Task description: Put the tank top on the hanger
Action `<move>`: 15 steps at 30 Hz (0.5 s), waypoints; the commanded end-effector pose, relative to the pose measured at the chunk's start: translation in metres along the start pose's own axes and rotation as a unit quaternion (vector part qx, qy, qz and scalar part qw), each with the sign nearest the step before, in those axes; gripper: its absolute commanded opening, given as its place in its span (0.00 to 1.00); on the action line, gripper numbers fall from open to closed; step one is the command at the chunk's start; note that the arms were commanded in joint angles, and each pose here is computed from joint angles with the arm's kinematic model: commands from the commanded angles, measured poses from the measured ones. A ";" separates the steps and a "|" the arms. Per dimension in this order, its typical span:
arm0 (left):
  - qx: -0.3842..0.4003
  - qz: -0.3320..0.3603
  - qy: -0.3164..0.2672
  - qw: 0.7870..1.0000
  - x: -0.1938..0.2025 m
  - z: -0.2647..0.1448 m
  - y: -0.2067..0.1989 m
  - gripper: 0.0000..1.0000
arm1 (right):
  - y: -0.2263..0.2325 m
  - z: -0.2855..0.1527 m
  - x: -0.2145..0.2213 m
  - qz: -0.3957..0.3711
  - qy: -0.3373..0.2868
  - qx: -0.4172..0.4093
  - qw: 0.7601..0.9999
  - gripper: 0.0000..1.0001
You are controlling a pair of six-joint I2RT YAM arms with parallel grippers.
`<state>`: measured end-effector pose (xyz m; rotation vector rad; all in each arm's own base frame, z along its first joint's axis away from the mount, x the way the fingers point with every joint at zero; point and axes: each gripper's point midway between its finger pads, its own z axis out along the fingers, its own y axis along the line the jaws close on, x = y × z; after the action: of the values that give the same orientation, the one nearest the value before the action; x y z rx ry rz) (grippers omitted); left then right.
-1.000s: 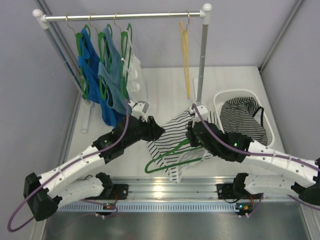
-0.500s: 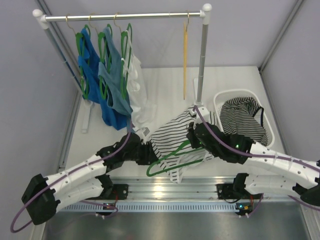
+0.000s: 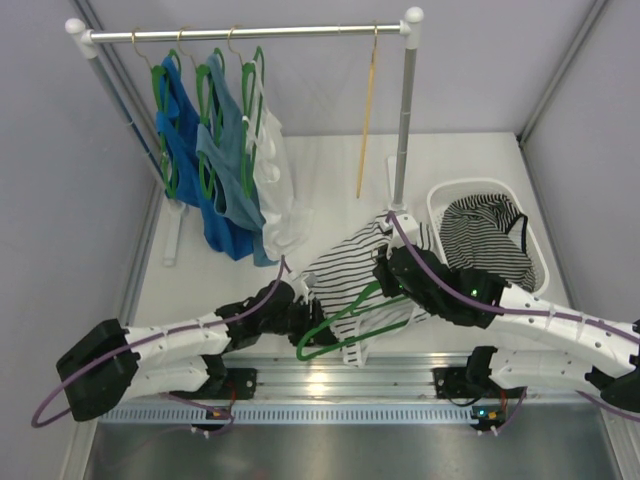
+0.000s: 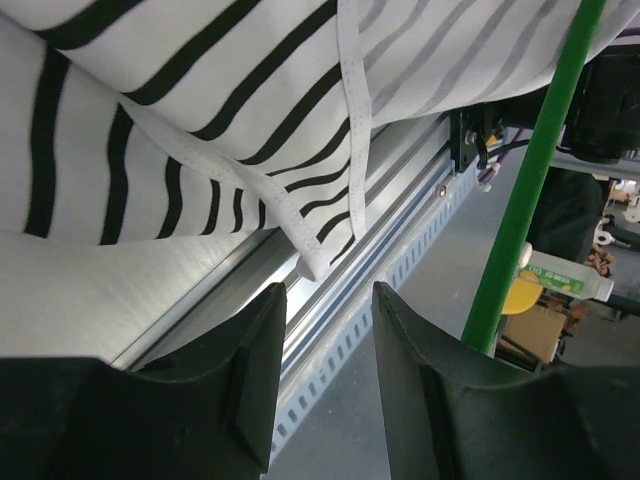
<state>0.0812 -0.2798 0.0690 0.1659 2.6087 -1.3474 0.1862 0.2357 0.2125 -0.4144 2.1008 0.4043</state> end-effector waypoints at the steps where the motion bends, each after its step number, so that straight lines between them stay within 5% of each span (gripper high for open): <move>1: 0.057 -0.001 -0.013 0.998 -0.002 0.009 -0.025 0.45 | 0.008 -0.003 -0.015 0.013 -0.031 -0.011 0.999 0.00; 15: 0.051 -0.005 -0.012 0.999 0.005 0.031 -0.019 0.47 | 0.009 -0.002 -0.014 0.015 -0.030 -0.011 0.999 0.00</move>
<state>0.0736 -0.3046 0.0555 0.1588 2.6029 -1.3986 0.1866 0.2365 0.2133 -0.4113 2.0977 0.4087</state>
